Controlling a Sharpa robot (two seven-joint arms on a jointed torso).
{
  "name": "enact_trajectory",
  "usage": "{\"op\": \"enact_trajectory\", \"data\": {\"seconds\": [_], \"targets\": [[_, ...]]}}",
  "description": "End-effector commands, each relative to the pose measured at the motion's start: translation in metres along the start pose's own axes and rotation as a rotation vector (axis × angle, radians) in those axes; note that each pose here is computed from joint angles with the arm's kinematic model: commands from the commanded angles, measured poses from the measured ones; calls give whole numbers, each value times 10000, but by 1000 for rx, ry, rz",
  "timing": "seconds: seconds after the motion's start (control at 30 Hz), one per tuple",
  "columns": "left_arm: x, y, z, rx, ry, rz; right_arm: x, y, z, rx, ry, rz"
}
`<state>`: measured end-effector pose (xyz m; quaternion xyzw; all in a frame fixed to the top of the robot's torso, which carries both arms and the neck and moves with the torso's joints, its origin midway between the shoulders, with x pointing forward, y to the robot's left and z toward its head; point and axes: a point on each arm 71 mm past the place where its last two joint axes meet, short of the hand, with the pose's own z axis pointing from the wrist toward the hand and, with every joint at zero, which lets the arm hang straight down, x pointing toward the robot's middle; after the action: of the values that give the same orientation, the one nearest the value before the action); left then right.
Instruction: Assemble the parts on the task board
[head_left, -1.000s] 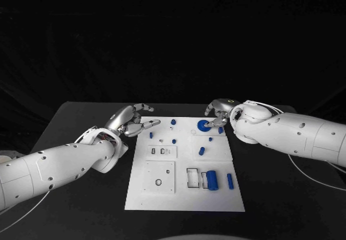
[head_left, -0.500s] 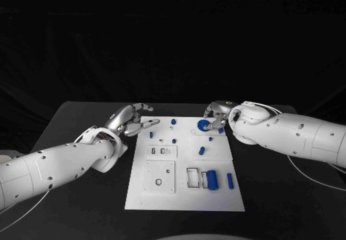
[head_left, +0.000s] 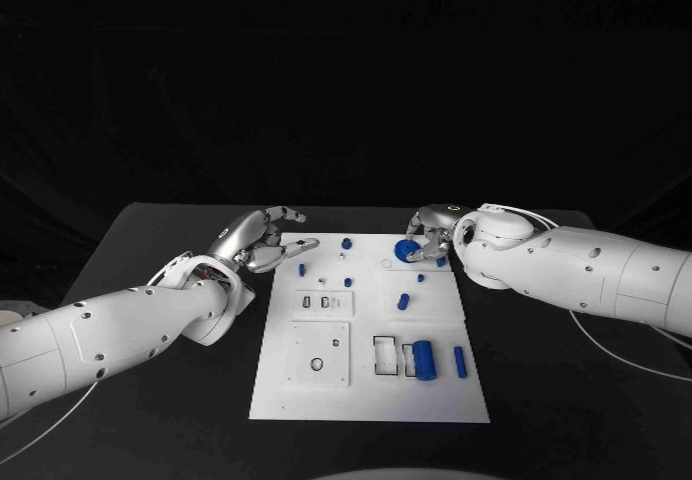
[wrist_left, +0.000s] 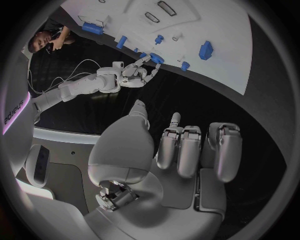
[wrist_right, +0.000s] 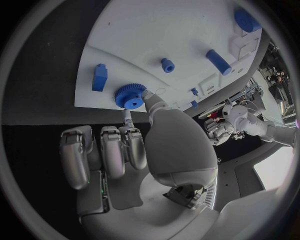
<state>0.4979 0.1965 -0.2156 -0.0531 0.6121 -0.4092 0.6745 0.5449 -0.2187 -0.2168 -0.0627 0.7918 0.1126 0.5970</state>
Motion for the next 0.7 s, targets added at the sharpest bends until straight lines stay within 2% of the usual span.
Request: {"op": "enact_trajectory", "data": {"seconds": [0.03,0.7], "targets": [[-1,-14,7,9,2,3,24,5,13,12,27,-17],[-5,-22,5,17,-4,6,50,23,37,40,36,-31]]}}
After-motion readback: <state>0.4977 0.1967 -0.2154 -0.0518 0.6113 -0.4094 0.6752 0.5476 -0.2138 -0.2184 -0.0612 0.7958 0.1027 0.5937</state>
